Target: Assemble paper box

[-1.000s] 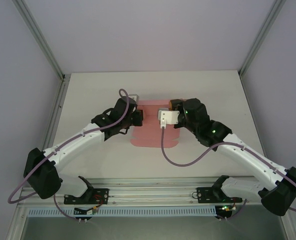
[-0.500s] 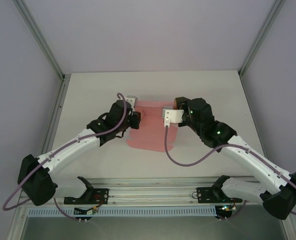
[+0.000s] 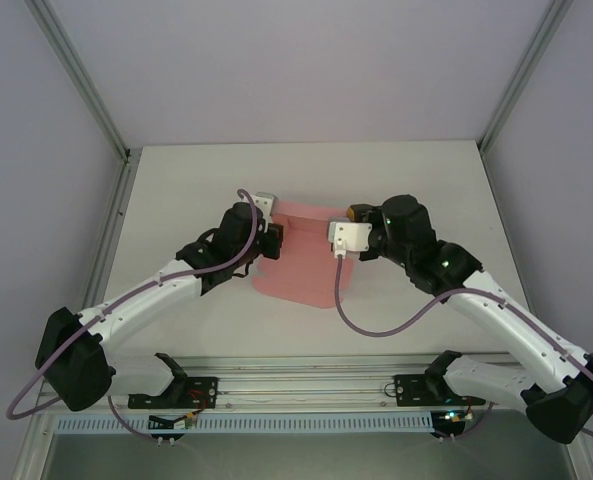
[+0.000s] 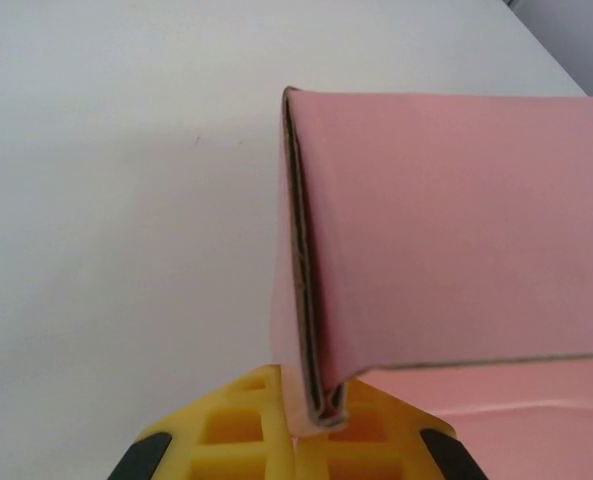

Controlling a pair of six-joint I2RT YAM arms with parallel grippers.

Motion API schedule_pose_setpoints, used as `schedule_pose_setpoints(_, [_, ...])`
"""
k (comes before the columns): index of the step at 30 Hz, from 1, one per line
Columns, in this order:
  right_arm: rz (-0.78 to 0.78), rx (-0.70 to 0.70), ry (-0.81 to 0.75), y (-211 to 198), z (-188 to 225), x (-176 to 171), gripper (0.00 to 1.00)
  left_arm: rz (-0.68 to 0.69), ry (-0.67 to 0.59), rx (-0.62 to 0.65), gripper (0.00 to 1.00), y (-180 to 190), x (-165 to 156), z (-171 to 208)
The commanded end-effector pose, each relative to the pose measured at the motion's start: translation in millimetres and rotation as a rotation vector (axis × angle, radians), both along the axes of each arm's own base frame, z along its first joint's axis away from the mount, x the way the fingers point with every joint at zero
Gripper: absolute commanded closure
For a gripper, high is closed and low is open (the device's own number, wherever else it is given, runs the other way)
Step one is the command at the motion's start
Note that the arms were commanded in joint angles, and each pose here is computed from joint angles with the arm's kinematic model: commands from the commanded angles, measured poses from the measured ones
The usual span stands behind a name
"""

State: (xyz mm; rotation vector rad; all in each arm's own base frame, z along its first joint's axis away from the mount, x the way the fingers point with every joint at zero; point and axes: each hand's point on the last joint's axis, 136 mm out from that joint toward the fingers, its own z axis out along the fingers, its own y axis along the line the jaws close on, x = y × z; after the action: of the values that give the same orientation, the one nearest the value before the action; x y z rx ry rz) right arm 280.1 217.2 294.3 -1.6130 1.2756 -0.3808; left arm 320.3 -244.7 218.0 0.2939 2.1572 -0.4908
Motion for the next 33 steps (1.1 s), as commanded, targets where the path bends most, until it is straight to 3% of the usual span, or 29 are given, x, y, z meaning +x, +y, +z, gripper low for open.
schedule_pose_setpoints(1, [0.037, 0.035, -0.011, 10, 6, 1, 0.75, -0.002, -0.027, -0.055, 1.0, -7, 2, 24])
schedule_pose_setpoints(7, [0.018, 0.043, -0.046, 13, 8, 11, 0.85, 0.081, 0.063, -0.012, 1.0, 2, 5, 11])
schedule_pose_setpoints(16, [-0.11, 0.149, -0.069, 20, 6, 42, 0.99, 0.125, 0.185, -0.195, 1.0, -17, 4, 16])
schedule_pose_setpoints(23, [-0.305, 0.439, -0.057, 32, 8, 77, 1.0, 0.246, 0.168, -0.405, 1.0, -22, 23, 38])
schedule_pose_setpoints(30, [-0.415, 0.541, -0.065, 57, -7, 99, 1.0, 0.272, 0.145, -0.458, 1.0, -36, 40, 59])
schedule_pose_setpoints(33, [-0.478, 0.725, 0.024, 65, -5, 98, 1.0, 0.294, 0.12, -0.485, 1.0, -37, 45, 64])
